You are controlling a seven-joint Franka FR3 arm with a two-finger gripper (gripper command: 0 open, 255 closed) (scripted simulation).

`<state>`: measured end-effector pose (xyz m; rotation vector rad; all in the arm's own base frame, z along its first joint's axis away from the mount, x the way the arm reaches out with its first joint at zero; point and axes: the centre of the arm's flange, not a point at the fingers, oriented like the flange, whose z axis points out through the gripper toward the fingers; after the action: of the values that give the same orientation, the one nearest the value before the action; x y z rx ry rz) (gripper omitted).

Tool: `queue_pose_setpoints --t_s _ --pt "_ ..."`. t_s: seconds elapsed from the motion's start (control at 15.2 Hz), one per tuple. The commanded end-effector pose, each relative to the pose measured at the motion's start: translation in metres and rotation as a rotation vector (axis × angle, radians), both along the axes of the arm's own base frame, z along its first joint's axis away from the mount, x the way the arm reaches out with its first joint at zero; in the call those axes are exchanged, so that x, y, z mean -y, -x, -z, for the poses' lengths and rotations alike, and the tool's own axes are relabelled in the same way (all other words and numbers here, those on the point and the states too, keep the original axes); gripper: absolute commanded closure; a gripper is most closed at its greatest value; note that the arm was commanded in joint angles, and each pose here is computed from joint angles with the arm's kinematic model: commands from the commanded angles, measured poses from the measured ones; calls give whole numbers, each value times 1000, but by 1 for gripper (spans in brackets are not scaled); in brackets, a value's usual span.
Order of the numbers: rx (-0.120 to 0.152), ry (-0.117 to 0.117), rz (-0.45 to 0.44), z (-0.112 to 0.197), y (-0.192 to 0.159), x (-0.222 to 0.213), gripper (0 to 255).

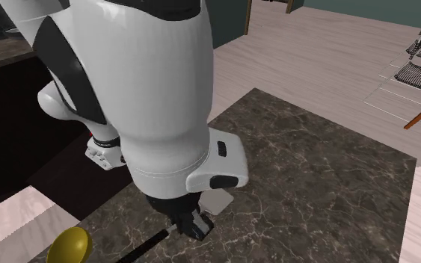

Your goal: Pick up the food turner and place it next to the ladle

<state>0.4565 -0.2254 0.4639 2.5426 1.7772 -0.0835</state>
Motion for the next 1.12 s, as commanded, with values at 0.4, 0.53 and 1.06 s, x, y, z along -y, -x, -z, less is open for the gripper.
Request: queue_pose_setpoints --t_s 0.4,0.53,1.06 --pt "0 0 -2 0 14 105 255" --pt "0 0 -2 0 18 131 255" --pt "0 0 -2 37 19 143 255"
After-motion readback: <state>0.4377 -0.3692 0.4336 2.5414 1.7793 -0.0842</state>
